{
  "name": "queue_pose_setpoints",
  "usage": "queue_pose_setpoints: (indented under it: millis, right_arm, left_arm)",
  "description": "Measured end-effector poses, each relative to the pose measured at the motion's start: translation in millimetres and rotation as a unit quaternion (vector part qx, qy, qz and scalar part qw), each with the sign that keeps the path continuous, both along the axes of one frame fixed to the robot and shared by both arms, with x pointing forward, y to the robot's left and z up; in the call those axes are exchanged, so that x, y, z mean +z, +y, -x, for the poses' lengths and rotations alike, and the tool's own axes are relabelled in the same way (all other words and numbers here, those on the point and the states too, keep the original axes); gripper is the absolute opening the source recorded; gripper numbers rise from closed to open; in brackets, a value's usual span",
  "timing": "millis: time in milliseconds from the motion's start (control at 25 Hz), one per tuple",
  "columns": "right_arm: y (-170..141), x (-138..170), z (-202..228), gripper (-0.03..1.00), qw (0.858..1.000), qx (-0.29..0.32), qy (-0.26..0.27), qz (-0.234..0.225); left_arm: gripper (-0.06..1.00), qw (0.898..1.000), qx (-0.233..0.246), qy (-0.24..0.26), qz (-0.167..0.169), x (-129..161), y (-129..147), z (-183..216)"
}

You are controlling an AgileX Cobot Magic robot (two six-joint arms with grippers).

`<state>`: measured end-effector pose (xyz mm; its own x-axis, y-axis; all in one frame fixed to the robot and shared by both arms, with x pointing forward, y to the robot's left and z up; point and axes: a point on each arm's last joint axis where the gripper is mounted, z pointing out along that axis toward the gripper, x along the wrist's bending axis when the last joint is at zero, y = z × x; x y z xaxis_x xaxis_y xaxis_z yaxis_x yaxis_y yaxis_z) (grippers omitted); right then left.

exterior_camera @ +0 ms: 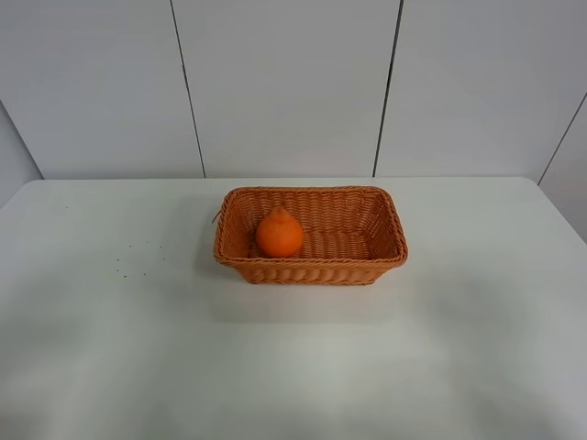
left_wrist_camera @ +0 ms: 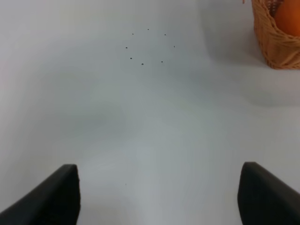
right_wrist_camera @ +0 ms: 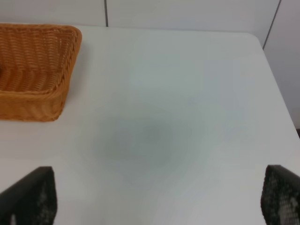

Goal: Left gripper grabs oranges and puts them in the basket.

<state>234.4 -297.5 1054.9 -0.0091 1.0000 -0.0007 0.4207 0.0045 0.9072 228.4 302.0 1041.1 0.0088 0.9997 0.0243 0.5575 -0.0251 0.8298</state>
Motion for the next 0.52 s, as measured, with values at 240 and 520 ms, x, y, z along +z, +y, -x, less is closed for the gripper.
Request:
queue_pose_setpoints:
  millis: [240, 520]
  right_arm:
    - [0.0, 0.0, 0.0, 0.69, 1.000, 0.000, 0.000, 0.000]
    - [0.0, 0.0, 0.0, 0.69, 1.000, 0.000, 0.000, 0.000]
  left_arm:
    - [0.80, 1.000, 0.000, 0.000, 0.000, 0.0, 0.0, 0.0]
    - [0.80, 1.000, 0.000, 0.000, 0.000, 0.0, 0.0, 0.0]
